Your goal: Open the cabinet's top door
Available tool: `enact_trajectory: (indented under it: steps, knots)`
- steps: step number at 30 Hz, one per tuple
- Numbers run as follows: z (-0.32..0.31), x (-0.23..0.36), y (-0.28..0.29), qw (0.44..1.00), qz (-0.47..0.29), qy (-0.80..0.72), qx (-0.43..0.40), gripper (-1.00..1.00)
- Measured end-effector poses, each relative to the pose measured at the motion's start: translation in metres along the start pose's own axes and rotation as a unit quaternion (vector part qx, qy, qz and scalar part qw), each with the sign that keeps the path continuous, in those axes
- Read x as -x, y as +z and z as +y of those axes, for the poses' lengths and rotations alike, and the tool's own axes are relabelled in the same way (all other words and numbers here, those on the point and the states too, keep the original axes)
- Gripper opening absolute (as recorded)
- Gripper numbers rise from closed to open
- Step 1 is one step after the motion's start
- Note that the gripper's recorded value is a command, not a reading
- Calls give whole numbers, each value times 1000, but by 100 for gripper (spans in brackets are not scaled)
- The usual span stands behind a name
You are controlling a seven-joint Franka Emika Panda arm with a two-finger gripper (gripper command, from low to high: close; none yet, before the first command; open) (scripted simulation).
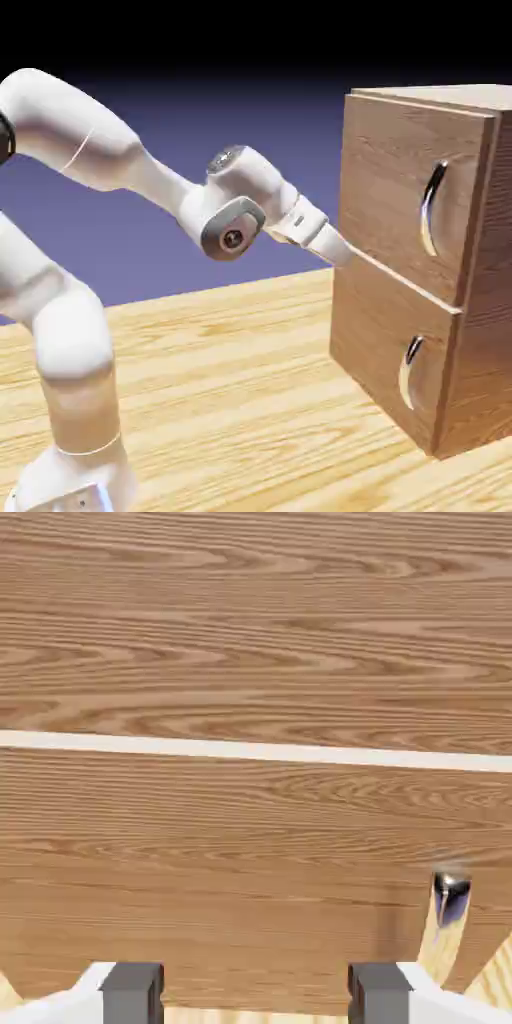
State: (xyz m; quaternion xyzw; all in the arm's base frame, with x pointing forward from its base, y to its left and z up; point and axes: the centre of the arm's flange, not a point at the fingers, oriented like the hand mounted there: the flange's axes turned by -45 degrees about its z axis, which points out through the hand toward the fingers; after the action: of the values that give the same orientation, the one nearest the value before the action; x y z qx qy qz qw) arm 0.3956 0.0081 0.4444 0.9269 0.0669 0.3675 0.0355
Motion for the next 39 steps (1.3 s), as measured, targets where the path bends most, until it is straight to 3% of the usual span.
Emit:
enact_trajectory:
  steps: [8, 13, 18, 23, 29, 34, 39]
  knots:
    - [-25, 51, 94, 943, -144, -301, -7, 0]
    - [-41, 94, 141, 862, -204, -459, -68, 0]
    - [-61, 135, 173, 764, -216, -589, -151, 0]
    - [-84, 163, 190, 658, -178, -695, -229, 0]
    - [-109, 170, 194, 535, -75, -794, -279, 0]
    - [-119, 152, 185, 439, 33, -858, -263, 0]
    - [-111, 115, 167, 351, 131, -908, -186, 0]
